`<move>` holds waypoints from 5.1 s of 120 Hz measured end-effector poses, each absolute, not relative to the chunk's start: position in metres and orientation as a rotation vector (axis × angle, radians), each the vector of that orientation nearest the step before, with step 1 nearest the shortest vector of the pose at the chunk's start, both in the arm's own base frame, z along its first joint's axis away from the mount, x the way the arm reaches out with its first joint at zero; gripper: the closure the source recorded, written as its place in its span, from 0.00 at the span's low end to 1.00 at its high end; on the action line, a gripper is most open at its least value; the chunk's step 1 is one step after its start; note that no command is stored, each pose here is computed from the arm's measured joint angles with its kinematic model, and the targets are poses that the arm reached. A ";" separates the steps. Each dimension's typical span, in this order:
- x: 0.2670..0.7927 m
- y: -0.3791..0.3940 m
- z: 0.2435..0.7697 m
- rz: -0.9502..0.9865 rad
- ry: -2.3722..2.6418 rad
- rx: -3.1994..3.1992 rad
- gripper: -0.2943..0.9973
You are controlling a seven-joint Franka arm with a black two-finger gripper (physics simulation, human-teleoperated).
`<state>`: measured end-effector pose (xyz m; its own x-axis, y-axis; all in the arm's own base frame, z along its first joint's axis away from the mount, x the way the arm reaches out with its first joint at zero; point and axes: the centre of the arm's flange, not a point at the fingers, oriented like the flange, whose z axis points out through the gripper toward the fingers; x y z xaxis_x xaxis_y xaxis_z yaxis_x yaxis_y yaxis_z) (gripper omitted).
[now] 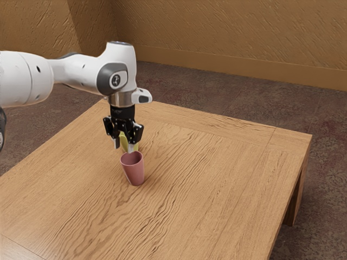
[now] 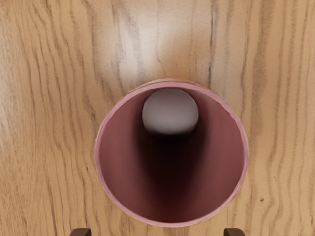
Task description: Place the right cup onto the left cup
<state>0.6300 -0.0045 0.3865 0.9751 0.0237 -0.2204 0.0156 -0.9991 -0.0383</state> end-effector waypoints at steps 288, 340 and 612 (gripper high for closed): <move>0.681 0.020 0.463 0.129 0.053 -3.112 0.84; 0.722 0.078 0.470 0.131 0.075 -3.107 0.84; 0.748 0.113 0.448 0.096 0.271 -3.106 0.28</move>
<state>0.7478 0.1133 0.4483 0.9830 -0.1725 -0.0634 -0.1738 -0.9846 -0.0164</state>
